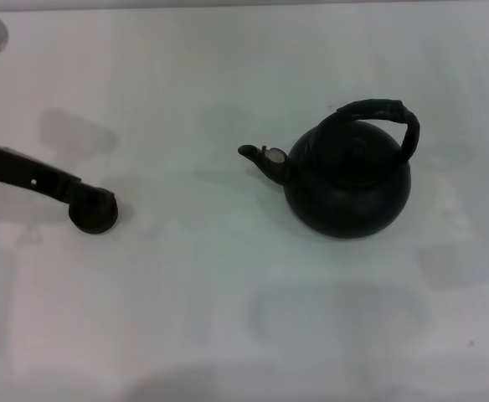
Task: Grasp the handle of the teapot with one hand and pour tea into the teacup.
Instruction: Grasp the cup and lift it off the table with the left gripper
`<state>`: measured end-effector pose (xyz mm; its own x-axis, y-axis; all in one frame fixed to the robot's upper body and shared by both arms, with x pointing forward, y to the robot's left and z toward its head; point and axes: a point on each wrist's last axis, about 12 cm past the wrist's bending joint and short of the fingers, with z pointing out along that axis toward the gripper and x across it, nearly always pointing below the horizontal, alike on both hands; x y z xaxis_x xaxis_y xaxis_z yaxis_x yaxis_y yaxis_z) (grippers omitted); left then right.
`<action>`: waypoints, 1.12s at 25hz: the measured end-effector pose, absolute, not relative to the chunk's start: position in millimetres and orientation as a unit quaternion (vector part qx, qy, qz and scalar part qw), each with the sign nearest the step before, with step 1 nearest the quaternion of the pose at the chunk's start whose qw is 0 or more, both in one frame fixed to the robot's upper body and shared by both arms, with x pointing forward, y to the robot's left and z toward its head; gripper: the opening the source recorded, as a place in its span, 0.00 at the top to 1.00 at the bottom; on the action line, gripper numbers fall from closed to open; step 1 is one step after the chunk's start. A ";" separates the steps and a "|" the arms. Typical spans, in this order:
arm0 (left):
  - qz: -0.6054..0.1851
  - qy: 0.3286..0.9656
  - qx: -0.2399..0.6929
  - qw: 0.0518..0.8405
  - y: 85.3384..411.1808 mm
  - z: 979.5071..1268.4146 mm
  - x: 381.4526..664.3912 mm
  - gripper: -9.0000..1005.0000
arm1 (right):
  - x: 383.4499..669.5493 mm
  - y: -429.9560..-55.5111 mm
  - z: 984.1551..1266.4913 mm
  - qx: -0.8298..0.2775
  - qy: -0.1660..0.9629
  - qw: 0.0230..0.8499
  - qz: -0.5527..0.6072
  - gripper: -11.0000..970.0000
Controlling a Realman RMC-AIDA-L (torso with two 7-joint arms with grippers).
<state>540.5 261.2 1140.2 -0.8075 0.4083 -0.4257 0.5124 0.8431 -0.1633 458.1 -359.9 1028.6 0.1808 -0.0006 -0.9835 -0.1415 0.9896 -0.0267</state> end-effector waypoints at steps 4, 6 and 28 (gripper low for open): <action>-0.144 0.945 0.241 0.170 260.8 1132.3 538.7 0.13 | 456.9 -359.5 1029.7 -0.056 0.634 0.770 0.048 0.12; -0.145 0.946 0.238 0.163 261.0 1130.2 537.8 0.13 | 456.0 -359.4 1030.3 -0.057 0.631 0.772 0.049 0.12; -0.144 0.949 0.236 0.154 256.2 1102.3 548.6 0.13 | 444.2 -355.5 1031.1 -0.052 0.619 0.780 0.079 0.12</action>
